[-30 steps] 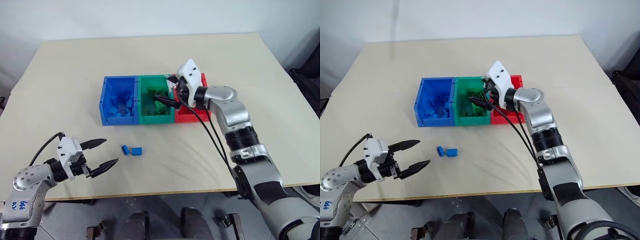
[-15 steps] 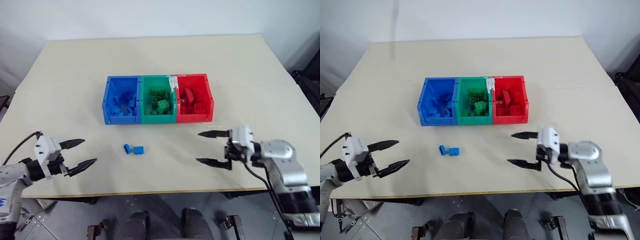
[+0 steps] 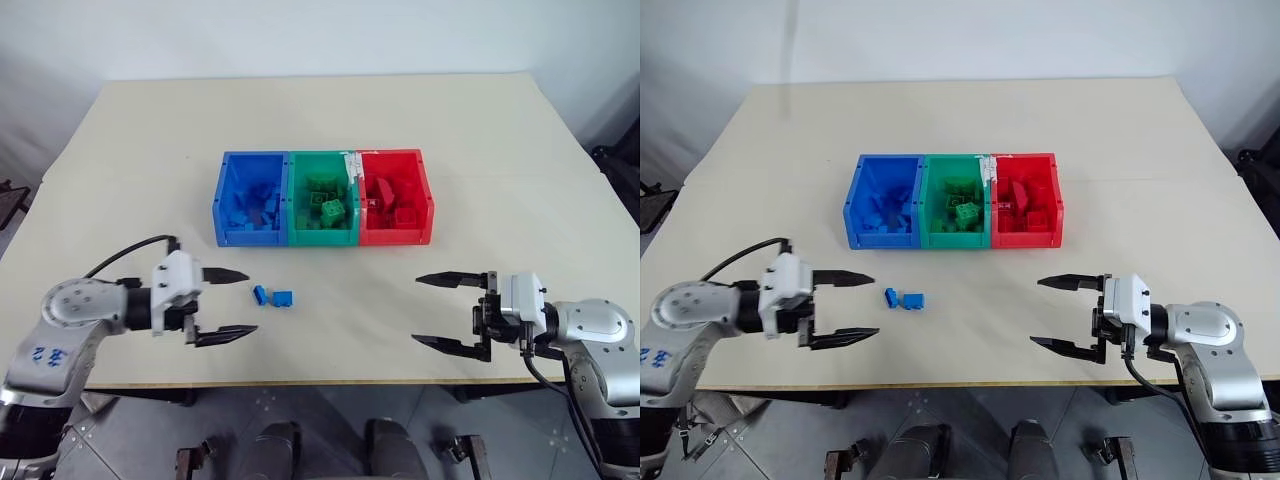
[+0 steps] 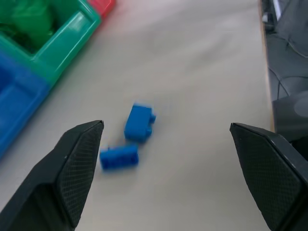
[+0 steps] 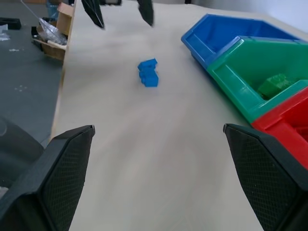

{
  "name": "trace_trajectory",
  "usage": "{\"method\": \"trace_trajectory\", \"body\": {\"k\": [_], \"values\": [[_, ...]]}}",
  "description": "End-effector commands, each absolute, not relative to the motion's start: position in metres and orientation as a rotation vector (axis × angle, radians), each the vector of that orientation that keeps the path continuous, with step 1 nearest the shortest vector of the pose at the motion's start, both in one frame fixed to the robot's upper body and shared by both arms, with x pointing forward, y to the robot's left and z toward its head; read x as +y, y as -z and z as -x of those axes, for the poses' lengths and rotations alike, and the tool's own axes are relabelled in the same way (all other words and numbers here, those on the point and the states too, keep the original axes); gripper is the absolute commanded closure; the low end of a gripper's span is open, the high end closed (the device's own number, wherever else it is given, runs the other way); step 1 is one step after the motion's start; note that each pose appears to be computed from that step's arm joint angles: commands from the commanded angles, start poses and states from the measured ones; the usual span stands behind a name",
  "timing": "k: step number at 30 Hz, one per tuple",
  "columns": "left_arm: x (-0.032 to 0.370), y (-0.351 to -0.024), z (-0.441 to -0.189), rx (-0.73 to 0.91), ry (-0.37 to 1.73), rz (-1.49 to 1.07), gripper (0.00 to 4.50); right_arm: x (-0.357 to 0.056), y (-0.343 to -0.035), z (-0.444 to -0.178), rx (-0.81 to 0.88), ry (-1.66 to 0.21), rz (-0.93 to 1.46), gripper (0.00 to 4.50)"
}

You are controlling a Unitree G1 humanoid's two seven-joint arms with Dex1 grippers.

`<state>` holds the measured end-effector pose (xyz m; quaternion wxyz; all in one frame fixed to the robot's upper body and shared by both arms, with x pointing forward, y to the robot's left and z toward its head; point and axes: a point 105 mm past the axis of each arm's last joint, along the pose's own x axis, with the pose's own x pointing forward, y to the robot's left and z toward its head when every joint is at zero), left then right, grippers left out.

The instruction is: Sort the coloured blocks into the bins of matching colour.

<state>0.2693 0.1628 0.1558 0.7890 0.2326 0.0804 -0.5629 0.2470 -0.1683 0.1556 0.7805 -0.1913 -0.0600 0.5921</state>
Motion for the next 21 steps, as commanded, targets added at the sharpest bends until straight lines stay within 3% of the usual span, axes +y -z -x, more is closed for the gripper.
{"method": "trace_trajectory", "body": {"k": [1, 6, 14, 17, 21], "values": [[0.144, -0.149, -0.277, 0.24, 1.211, -0.602, 0.0, -0.169, -0.169, -0.244, -0.169, -1.245, 0.433, 0.02], [0.136, -0.132, -0.295, 0.353, 1.191, -0.734, 0.0, -0.163, -0.174, -0.236, -0.174, -1.237, 0.429, 0.02], [0.12, -0.117, -0.309, 0.368, 1.215, -0.755, 0.0, -0.149, -0.184, -0.223, -0.185, -1.229, 0.393, 0.02], [0.115, -0.115, -0.315, 0.369, 1.205, -0.745, 0.64, -0.145, -0.184, -0.217, -0.175, -1.242, 0.383, 0.0], [0.116, -0.111, -0.317, 0.39, 1.2, -0.758, 1.83, -0.142, -0.184, -0.214, -0.169, -1.252, 0.382, 0.0]]}}
